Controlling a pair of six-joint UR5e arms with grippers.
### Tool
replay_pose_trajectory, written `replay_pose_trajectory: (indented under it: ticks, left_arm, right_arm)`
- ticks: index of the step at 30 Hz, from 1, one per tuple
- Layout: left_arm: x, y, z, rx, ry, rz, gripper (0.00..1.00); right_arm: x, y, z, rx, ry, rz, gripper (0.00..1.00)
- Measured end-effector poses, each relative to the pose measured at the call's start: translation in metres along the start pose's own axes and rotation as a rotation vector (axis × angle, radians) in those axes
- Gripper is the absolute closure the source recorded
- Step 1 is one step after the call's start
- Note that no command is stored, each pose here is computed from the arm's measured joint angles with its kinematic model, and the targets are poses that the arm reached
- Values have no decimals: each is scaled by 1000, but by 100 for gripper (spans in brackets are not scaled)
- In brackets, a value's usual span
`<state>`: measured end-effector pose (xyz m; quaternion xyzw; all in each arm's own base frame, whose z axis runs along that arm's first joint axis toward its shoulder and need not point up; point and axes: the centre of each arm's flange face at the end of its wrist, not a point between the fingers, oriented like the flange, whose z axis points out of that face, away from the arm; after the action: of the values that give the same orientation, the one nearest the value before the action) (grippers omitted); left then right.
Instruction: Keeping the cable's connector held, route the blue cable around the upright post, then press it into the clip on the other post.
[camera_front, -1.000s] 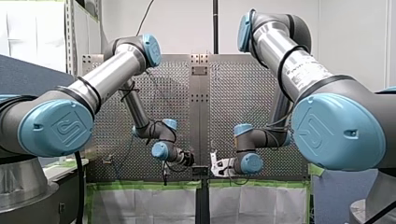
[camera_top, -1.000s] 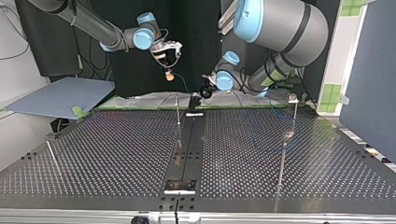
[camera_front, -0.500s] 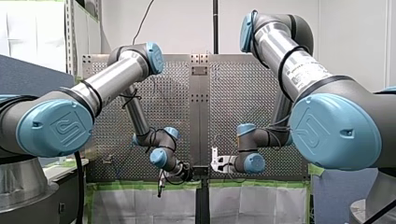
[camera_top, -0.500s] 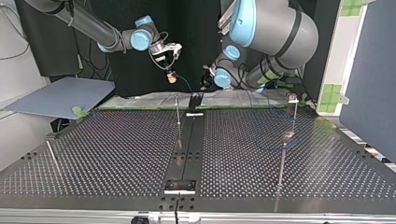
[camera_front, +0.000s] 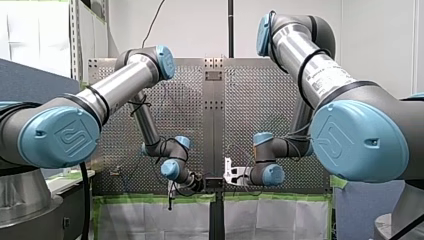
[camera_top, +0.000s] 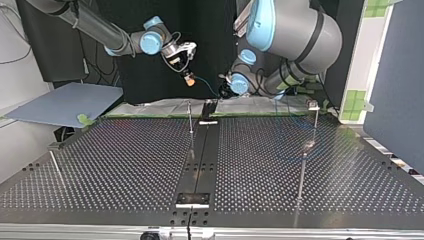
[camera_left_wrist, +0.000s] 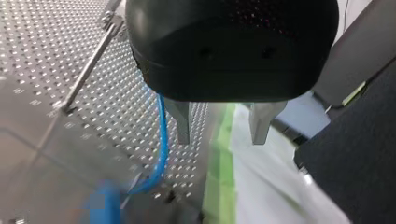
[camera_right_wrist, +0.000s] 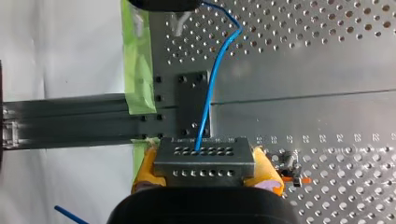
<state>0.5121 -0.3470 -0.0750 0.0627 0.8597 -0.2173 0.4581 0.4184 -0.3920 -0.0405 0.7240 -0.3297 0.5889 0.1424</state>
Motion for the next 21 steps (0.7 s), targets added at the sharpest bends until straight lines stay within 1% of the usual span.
replay_pose_trajectory:
  ticks: [1,5,7,11,14,16,20,21]
  left_arm:
    - [-2,2,1,-8,-14,8,40]
    - [-6,7,3,-36,-45,39,40]
    - [-5,6,3,-51,-48,58,40]
    - [2,8,-2,-88,-35,92,40]
    - [9,12,-8,-114,-24,105,40]
    - [14,14,-11,-121,-17,111,40]
    - [20,13,-15,-113,-21,126,40]
    - [21,12,-15,-108,-25,128,42]
  right_arm:
    - [0,1,0,-3,-2,1,100]
    - [0,7,-1,-33,-5,4,100]
    - [1,10,-1,-50,-2,5,100]
    - [1,17,-2,-84,1,6,100]
    - [1,20,-2,-95,2,7,100]
    - [1,21,-2,-97,1,6,100]
    - [1,21,-3,-99,-1,3,100]
    - [1,21,-3,-99,-1,2,100]
